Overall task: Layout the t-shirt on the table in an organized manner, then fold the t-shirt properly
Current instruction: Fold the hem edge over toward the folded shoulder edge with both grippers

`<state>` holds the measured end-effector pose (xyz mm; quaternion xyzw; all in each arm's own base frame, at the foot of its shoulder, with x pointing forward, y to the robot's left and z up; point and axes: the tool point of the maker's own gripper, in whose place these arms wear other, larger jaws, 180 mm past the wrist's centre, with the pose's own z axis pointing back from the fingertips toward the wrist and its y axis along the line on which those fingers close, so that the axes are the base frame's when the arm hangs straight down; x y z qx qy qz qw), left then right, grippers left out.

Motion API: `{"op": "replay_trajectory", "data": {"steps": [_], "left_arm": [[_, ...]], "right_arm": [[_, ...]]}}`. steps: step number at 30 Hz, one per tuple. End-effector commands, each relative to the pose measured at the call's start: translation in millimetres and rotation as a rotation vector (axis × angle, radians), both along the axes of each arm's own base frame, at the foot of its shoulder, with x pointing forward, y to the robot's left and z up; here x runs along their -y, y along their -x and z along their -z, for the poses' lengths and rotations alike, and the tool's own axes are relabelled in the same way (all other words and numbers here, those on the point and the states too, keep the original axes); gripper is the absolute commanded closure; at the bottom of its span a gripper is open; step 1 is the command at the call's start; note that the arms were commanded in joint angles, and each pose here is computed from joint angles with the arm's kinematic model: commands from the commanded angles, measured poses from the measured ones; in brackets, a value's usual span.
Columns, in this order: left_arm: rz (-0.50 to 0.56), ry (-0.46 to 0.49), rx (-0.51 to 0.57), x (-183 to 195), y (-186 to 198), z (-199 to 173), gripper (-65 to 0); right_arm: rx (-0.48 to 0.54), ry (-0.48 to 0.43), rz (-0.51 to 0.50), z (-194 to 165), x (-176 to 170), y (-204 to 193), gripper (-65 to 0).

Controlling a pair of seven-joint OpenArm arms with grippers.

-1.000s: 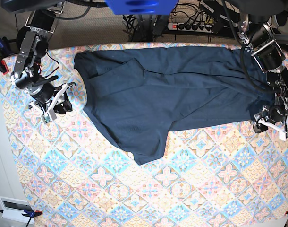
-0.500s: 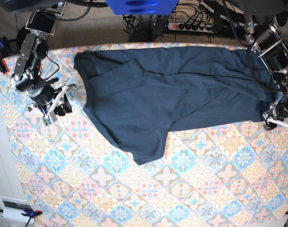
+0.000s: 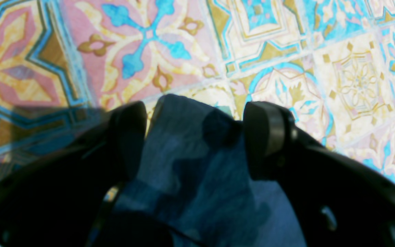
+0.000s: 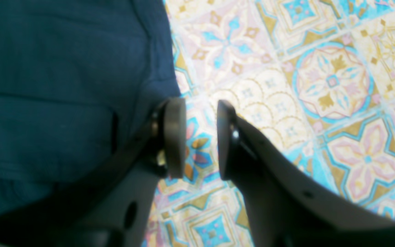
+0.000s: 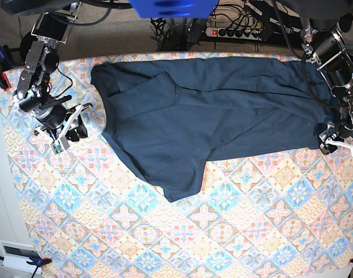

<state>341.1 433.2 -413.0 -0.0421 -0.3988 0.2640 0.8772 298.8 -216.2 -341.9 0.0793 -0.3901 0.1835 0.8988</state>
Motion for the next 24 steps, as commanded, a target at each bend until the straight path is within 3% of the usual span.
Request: {"op": "replay_trajectory", "data": {"steps": [1,3,8,14,18,24], "left_arm": [[0.020,-0.002,-0.004,1.9,-5.4,-4.8,-42.2],[0.063,-0.012,-0.016,12.9,-10.5,-3.1,-34.8],[0.173,-0.056,-0.001,45.1,-30.2,-11.3,0.0],[0.212,-0.070,0.026,58.2,-41.9,-30.5,0.0],[0.231,-0.089,0.059,65.4,-50.2,-43.5,0.0],[0.237,-0.081,0.045,67.5,-50.6,-44.0,0.0]], "right_arm": [[0.053,-0.001,-0.008,-14.6,1.3,-8.1,-15.0],[0.051,-0.002,-0.011,-13.8,0.4,-8.0,-15.3],[0.032,-0.005,-0.094,-6.2,-27.1,-8.1,-15.3],[0.131,0.182,-0.142,-39.7,-30.3,-62.2,-15.4],[0.068,0.251,-0.167,-16.5,-30.4,-73.8,-15.4],[0.030,0.259,-0.235,11.8,-46.4,-98.2,-15.4]]}}
